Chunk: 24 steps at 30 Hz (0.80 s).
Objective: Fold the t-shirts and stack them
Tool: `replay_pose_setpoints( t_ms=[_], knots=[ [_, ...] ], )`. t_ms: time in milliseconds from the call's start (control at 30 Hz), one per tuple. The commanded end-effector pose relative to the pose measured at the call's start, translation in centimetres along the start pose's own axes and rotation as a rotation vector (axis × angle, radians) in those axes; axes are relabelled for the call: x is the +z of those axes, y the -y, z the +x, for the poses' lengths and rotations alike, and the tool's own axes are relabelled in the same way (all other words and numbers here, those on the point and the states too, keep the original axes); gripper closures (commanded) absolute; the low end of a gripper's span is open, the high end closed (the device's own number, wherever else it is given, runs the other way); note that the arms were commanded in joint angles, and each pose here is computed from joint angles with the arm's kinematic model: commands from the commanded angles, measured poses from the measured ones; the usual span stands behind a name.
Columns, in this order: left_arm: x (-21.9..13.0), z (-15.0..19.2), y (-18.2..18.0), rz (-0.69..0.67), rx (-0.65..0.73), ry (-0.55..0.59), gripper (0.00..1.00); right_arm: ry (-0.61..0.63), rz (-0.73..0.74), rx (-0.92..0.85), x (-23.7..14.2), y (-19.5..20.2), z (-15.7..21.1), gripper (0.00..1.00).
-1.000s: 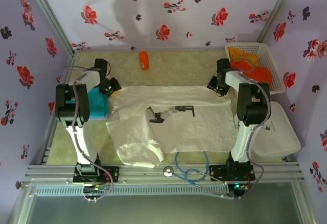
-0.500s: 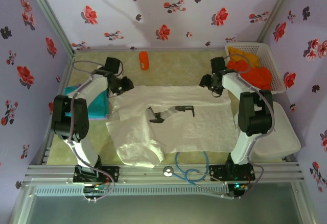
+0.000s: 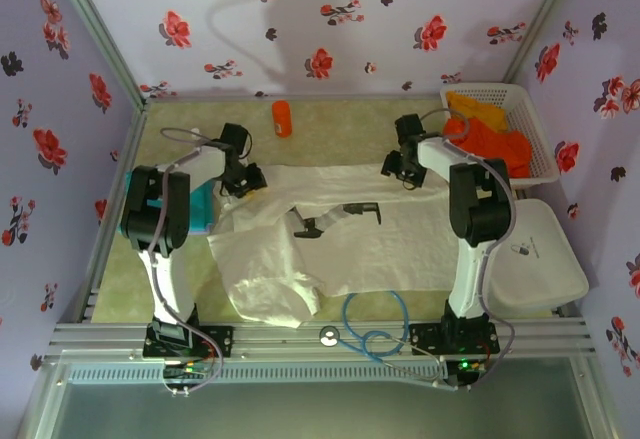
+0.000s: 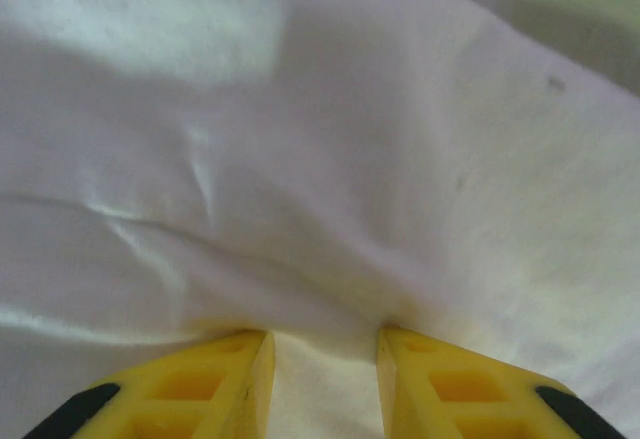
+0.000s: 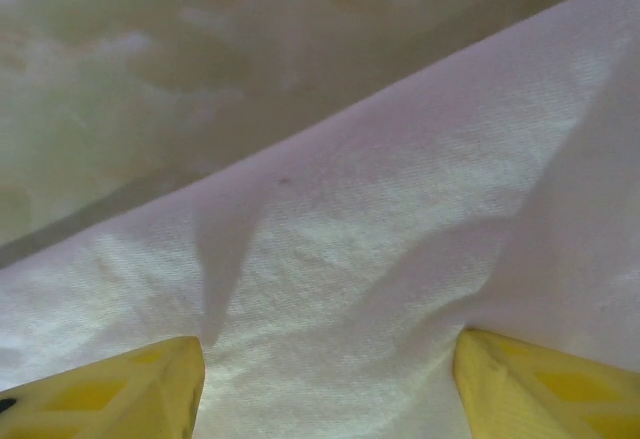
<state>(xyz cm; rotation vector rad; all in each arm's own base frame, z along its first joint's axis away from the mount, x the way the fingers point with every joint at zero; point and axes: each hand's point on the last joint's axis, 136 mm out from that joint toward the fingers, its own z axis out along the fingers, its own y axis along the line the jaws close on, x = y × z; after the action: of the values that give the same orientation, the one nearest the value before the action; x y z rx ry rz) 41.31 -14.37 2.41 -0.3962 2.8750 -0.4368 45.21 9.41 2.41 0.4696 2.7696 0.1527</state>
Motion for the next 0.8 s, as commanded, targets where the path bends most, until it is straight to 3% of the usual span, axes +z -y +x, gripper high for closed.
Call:
replay_pose_setpoints(
  t_ms=[0, 467, 767],
  knots=[
    [1.3, -1.3, -1.1, -0.034, -0.001, -0.006, 0.68, -0.032, 0.055, -0.002, 1.7, 0.9, -0.5, 0.32],
    [1.9, -7.3, 0.2, -0.011, 0.022, 0.035, 0.68, 0.016, 0.040, -0.012, 2.6, -0.8, -6.5, 0.32],
    [0.7, -8.1, 1.0, -0.002, 0.056, 0.038, 0.66, 0.059, 0.015, -0.047, 1.6, -1.1, -8.0, 0.32]
  ],
)
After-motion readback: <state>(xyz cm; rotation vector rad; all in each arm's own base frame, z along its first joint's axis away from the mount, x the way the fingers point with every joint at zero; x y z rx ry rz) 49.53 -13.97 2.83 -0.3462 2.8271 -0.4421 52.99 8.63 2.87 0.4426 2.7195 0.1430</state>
